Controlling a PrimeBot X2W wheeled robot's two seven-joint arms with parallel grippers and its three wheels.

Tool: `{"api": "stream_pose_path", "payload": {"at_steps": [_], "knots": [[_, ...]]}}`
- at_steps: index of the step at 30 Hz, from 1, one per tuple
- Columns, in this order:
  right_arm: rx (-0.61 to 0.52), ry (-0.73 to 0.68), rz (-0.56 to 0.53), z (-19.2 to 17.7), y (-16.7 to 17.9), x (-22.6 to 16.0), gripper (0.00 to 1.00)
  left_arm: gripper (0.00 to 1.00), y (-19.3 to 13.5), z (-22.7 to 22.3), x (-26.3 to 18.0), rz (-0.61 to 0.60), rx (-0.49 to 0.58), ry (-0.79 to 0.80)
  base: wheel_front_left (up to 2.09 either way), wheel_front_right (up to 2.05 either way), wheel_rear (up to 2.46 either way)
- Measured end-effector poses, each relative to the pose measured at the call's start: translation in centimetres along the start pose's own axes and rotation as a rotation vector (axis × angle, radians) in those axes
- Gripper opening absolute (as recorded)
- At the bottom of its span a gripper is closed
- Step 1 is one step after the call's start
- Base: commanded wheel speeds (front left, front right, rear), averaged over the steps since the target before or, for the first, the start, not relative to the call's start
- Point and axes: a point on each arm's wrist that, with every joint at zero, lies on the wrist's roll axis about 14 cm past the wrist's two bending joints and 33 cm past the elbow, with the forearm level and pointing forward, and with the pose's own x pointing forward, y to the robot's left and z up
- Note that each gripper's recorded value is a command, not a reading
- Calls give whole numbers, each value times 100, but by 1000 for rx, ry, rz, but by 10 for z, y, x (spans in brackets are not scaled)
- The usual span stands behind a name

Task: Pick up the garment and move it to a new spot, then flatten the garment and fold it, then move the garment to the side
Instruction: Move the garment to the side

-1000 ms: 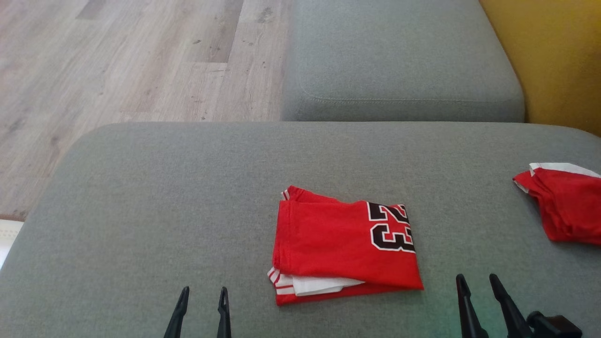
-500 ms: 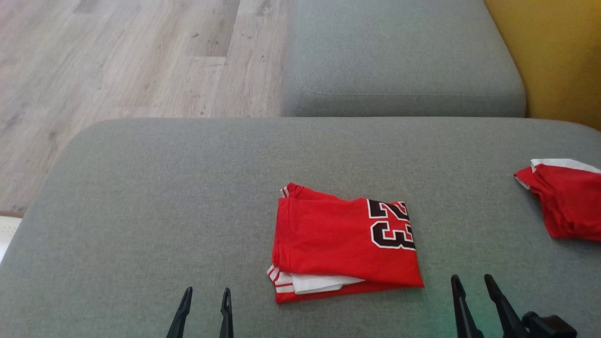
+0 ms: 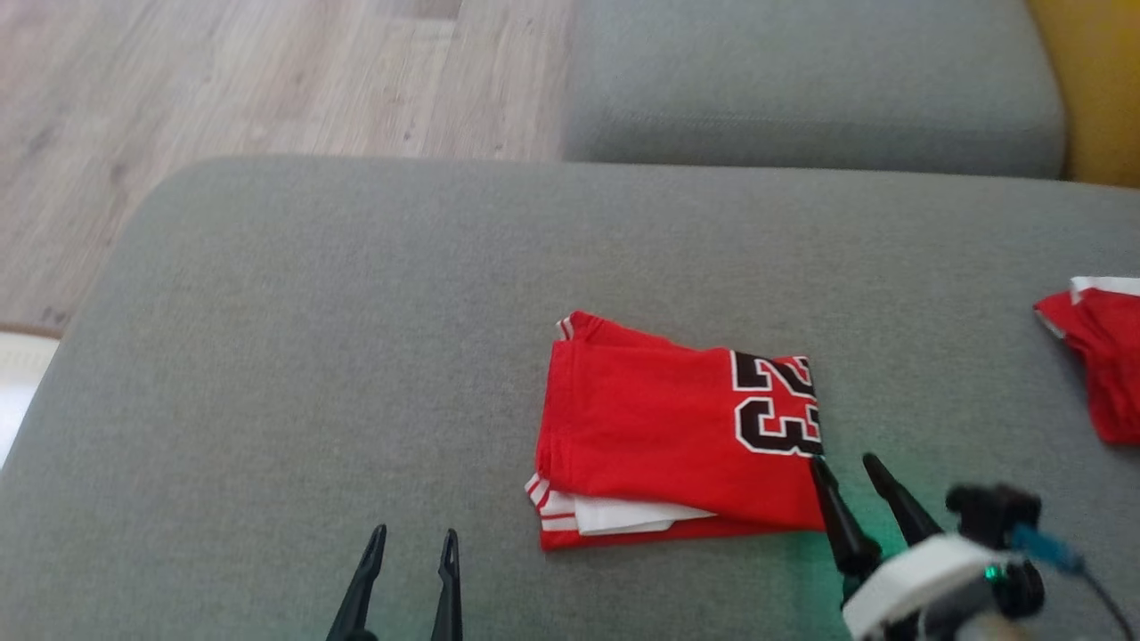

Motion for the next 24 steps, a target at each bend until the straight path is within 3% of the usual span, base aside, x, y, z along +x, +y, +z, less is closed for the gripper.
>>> {"api": "stream_pose_path", "payload": {"at_steps": [11,15,16,17,19,24], "knots": [[225,273,11,-29,-10,38,100,100,-1,-2,20,1,5,24,0,0,0],[311,298,39,-28,-2,47,100,100,-1,-8,22,-1,6,46,0,0,0],[326,303,45,-28,-1,48,85,100,-2,-8,23,-2,7,45,0,0,0],[326,303,45,-28,-1,48,53,100,-2,-8,23,-2,7,45,0,0,0],[355,309,57,-26,1,48,1,100,-2,-6,25,-2,7,41,0,0,0],[341,273,73,-9,-6,43,0,100,-8,-6,28,-23,7,41,0,0,0]]}}
